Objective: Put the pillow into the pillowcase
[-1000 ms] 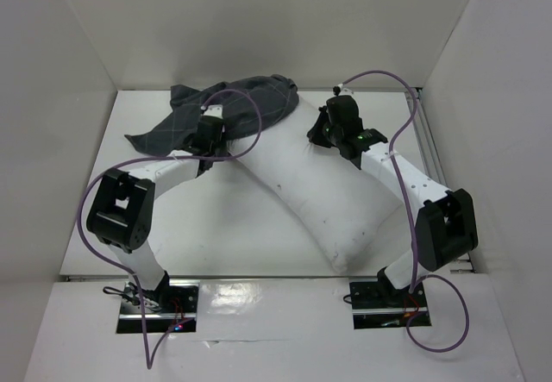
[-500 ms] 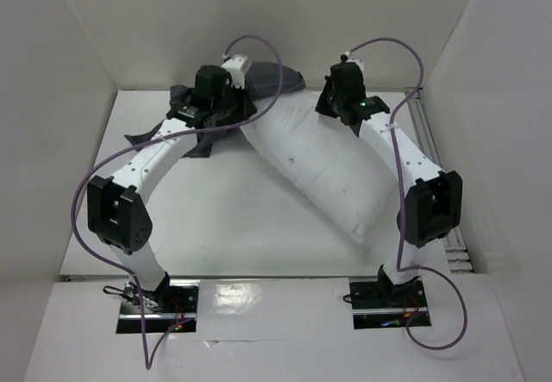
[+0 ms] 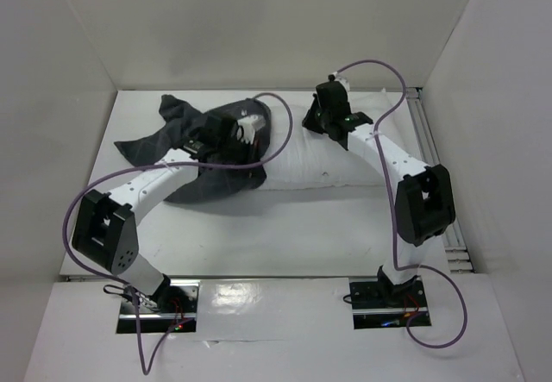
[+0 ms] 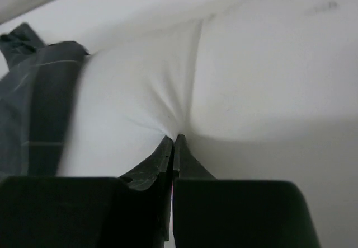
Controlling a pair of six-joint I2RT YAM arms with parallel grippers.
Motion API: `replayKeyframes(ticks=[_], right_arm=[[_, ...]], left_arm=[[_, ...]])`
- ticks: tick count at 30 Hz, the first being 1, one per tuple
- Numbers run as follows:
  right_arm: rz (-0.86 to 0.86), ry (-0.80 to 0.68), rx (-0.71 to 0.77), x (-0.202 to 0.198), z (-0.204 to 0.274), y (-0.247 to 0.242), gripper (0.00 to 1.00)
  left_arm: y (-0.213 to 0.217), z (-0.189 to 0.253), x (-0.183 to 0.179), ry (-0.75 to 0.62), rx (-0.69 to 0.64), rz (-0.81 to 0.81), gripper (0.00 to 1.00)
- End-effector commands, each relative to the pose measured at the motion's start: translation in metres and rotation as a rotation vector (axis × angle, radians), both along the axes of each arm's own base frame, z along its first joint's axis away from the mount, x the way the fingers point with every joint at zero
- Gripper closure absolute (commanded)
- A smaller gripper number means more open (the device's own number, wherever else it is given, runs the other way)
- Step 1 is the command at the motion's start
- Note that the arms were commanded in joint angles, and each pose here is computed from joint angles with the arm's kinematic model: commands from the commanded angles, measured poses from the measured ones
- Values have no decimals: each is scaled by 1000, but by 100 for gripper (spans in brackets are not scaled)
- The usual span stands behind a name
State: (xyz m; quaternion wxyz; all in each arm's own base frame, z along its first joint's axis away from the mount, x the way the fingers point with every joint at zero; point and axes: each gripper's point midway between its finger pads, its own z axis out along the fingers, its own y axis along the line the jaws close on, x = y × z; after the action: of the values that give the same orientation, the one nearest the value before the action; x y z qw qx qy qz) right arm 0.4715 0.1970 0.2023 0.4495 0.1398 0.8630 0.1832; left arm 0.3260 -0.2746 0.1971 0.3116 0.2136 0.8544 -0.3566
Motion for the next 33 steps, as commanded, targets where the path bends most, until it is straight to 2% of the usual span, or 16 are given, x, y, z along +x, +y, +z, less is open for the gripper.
replayKeyframes(ticks=[1,3,4,5,8,10,14,16,18,19,21,22,23,24,27,33], right_arm=[[88,-42,156,-9,18,45,100],[109,-32,153,-15,14,54,100],[109,-32,153,-17,17,53,100],[118,-29,152,-22,16,56,100],[149,-28,148,-35,19,61,100],[146,-28,134,-39,20,57,100],[170,-40,81,-52,25,50,98],[175,-24,41,-59,24,47,77],[183,-38,11,-65,36,40,48],[157,-38,-18,-64,37,34,34],[140,-43,-65,-70,48,21,14],[120,-61,-80,-67,61,17,12],[74,-78,-116,-65,69,5,10],[55,-84,-153,-68,79,-4,6],[-57,-92,-259,-66,90,-34,2],[-232,2,-383,-67,82,-108,0]], left_arm=[[-5,-4,-15,29,-27,-14,100],[-2,-16,-28,85,3,-22,91],[-2,-18,-29,102,12,-22,60],[-1,-9,-26,95,16,-14,45],[-1,17,-28,81,34,-22,9],[1,30,-30,71,62,-17,0],[6,76,-23,-32,70,17,0],[13,97,-16,-80,49,37,8],[20,111,-11,-106,35,61,37],[25,111,-7,-109,41,80,66],[40,119,19,-117,36,213,85],[47,120,32,-112,43,276,85],[51,102,50,-62,78,333,58],[59,113,68,-82,86,418,43],[72,101,105,-85,163,532,20],[85,53,185,-32,319,679,21]])
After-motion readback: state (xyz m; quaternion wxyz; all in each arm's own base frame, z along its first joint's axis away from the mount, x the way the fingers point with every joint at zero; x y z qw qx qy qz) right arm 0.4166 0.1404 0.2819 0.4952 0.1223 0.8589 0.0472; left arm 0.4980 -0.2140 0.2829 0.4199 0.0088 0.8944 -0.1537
